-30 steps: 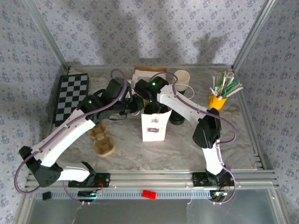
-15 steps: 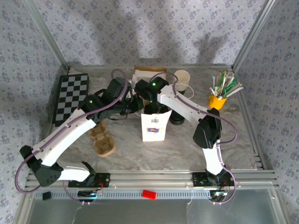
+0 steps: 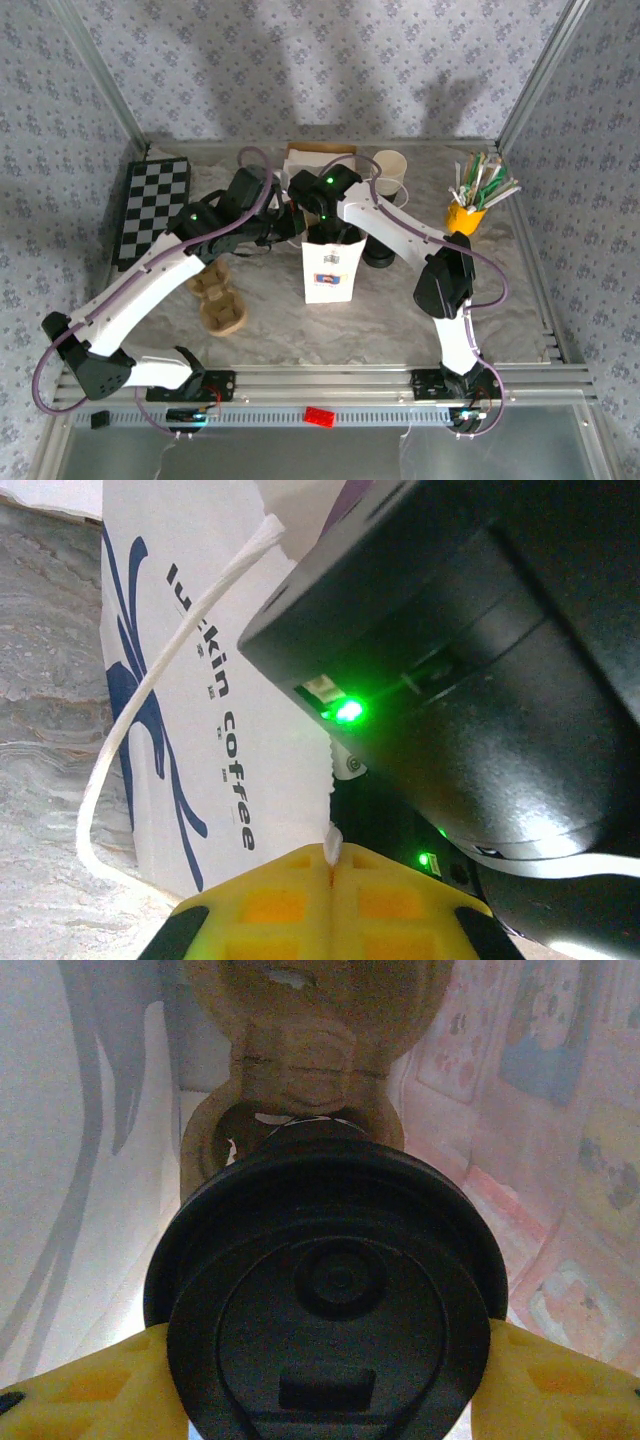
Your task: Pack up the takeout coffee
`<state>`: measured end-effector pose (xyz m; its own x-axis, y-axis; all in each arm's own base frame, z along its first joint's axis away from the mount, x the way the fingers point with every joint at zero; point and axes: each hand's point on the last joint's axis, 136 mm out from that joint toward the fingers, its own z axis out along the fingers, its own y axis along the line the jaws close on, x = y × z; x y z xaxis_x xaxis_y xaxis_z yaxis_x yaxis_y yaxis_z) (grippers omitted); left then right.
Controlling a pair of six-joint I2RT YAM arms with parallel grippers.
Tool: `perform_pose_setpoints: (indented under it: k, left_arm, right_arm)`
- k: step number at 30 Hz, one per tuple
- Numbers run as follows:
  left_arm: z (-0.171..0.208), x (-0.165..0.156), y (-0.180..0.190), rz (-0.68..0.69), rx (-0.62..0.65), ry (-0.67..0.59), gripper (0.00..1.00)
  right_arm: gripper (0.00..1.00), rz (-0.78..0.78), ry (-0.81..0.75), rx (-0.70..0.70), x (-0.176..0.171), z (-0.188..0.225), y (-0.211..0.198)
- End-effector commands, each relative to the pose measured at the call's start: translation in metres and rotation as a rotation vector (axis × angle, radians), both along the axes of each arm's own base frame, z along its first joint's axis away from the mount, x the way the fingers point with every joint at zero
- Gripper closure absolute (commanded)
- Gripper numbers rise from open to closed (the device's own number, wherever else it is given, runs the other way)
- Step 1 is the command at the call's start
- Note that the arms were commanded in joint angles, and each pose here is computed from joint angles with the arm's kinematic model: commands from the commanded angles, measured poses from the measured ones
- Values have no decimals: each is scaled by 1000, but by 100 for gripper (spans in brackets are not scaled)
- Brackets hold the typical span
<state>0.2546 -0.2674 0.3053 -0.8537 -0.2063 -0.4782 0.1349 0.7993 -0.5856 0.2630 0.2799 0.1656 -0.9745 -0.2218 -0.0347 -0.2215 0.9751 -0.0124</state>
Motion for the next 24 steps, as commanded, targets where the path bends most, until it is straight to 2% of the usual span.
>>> perform_pose_setpoints:
  k: [1, 7, 12, 24]
  left_arm:
    - [-4, 3, 5, -9, 30, -3, 97]
    - [-4, 2, 12, -14, 50, 4, 97]
    - [1, -5, 0, -55, 9, 23, 96]
    - [2, -6, 6, -42, 41, 24, 96]
  right_arm:
    - [48, -16, 5, 1, -1, 0, 0]
    - [48, -18, -17, -2, 4, 2, -1]
    - [48, -59, -21, 13, 7, 3, 0]
    - [48, -61, -36, 45, 14, 9, 12]
